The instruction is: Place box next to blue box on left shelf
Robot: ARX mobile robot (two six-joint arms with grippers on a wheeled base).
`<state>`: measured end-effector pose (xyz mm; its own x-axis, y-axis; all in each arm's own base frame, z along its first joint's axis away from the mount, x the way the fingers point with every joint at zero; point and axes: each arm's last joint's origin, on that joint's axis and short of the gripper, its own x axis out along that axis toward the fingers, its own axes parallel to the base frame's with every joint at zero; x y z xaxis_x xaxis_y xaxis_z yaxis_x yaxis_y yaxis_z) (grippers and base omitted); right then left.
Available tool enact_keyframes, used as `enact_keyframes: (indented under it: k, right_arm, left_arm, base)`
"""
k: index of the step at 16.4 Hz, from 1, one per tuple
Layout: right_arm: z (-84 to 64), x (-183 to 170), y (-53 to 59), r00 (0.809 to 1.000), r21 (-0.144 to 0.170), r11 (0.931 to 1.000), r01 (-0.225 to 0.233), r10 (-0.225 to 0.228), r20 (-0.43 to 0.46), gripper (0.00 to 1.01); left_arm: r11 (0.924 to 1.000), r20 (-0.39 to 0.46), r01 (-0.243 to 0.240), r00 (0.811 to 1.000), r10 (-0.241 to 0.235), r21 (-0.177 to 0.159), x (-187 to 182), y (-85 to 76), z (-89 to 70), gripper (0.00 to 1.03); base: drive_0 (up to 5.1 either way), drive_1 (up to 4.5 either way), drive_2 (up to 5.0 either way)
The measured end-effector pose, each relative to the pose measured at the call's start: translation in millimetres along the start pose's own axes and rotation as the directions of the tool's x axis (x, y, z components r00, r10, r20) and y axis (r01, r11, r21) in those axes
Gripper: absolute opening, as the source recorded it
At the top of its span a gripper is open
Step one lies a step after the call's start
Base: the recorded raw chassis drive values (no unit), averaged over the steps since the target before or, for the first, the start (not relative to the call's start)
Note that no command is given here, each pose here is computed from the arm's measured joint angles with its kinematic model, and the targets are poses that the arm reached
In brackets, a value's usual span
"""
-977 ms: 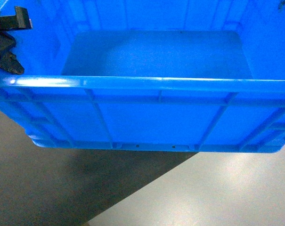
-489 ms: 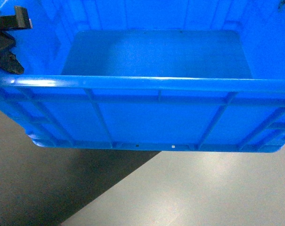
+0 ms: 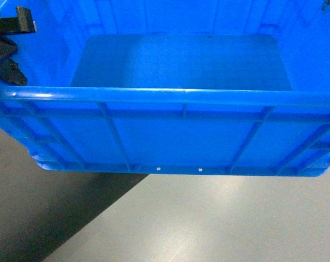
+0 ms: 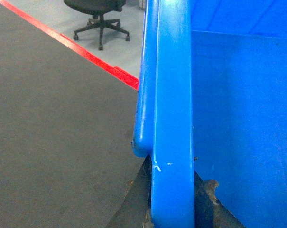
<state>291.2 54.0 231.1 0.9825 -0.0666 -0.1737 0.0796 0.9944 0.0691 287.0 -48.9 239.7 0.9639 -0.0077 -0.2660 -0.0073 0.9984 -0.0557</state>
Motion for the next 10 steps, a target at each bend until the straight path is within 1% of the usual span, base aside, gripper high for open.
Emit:
enact_keyframes:
  k: [10]
  right_arm:
    - [0.0, 0.0, 0.0, 1.000, 0.000, 1.0000, 0.000, 0.000, 0.000, 0.17]
  left_arm:
    - [1.0000, 0.000, 0.000, 1.000, 0.000, 0.000, 0.0, 0.0, 0.0, 0.08]
  base:
    - [-1.5, -1.47, -1.5]
